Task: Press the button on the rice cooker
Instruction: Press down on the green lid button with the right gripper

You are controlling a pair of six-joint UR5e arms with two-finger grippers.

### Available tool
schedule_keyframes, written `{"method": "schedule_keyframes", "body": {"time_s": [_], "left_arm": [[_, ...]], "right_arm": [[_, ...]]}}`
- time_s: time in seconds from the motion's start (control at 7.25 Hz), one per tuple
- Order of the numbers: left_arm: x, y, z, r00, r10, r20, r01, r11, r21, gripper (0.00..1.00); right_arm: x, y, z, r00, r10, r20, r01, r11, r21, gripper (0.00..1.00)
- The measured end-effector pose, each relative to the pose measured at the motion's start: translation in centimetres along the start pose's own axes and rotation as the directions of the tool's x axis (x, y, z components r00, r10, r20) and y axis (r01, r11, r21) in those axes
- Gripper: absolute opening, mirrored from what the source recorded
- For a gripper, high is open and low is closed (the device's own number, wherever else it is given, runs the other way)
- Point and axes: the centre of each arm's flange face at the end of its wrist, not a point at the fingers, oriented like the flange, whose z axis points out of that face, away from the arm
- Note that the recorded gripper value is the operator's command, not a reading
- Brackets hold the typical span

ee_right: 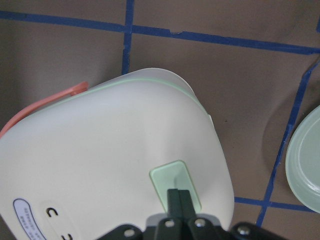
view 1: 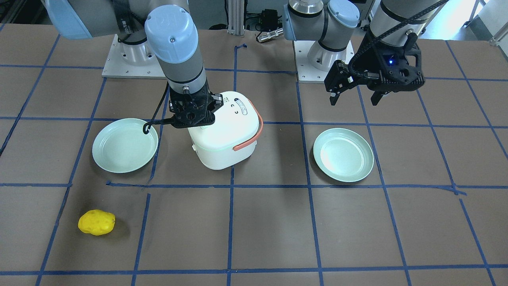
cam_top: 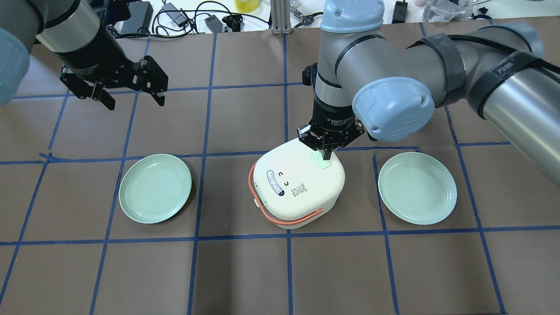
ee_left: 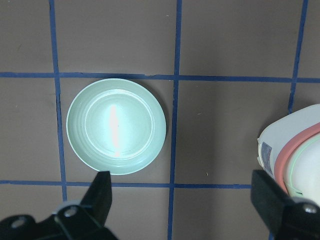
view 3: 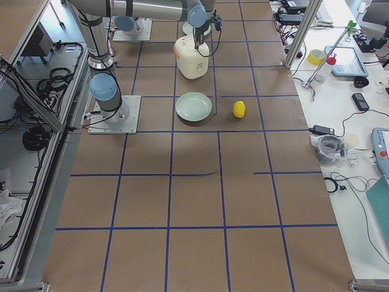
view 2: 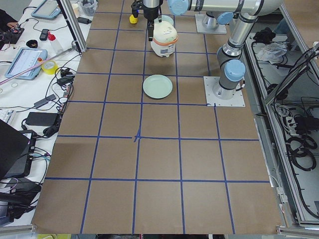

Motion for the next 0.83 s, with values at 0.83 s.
{"method": "schedule_keyframes", "body": {"time_s": [0.83], "left_arm": [[0.00,0.00,0.00,1.000,0.000,0.000,0.000,1.000,0.000,1.00]], "right_arm": [[-0.08,-0.21,0.58,1.000,-0.002,-0.002,0.002,1.000,-0.012,0.00]]}}
